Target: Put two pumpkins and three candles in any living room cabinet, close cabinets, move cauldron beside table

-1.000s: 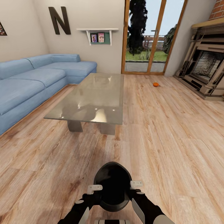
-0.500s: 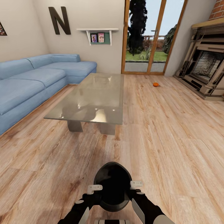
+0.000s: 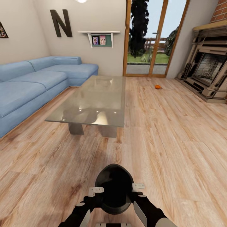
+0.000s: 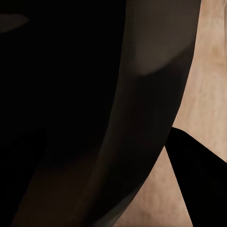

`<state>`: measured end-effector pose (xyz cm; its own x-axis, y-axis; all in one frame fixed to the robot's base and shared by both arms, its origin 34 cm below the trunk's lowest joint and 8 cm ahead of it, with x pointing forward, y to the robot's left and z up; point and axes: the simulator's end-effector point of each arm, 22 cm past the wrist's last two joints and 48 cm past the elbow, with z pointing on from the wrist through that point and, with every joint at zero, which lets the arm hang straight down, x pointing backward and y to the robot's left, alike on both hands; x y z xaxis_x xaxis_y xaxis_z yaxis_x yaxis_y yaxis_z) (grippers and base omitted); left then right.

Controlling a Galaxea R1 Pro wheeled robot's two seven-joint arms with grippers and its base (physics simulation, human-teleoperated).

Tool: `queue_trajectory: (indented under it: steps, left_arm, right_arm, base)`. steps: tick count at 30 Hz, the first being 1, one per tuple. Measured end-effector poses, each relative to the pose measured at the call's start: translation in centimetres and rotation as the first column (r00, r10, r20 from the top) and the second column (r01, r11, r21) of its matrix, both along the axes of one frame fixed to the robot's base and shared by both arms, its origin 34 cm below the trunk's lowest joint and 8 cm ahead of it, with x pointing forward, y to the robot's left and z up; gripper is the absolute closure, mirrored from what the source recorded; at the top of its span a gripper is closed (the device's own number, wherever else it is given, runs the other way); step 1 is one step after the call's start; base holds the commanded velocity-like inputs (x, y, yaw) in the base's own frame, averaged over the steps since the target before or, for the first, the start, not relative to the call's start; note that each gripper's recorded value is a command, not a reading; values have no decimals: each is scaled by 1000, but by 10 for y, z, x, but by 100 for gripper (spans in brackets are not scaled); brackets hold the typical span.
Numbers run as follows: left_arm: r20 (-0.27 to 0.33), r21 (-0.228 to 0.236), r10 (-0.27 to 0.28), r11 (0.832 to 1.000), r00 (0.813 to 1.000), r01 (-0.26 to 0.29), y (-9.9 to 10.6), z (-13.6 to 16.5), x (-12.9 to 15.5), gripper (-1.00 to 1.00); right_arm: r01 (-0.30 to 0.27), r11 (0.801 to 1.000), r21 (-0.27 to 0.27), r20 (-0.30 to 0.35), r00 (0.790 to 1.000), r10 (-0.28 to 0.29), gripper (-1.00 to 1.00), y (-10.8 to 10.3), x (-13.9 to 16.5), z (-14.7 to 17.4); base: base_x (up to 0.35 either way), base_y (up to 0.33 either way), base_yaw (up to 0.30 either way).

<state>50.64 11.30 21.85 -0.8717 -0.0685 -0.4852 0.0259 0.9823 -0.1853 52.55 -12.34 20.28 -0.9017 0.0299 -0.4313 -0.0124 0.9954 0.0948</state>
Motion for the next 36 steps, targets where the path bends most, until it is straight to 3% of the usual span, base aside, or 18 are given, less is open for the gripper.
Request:
queue_trajectory:
  steps: [9,36]
  left_arm:
    - [4,0,-1,1000,1000,1,0,2,1,100]
    - [110,1,-2,1000,994,1,0,51,29,100]
  right_arm:
    - [0,1000,0,4,1000,0,100,0,1,2]
    - [1,1000,-1,108,994,-1,100,0,30,53]
  base:
    - [0,0,0]
    - [0,0,0]
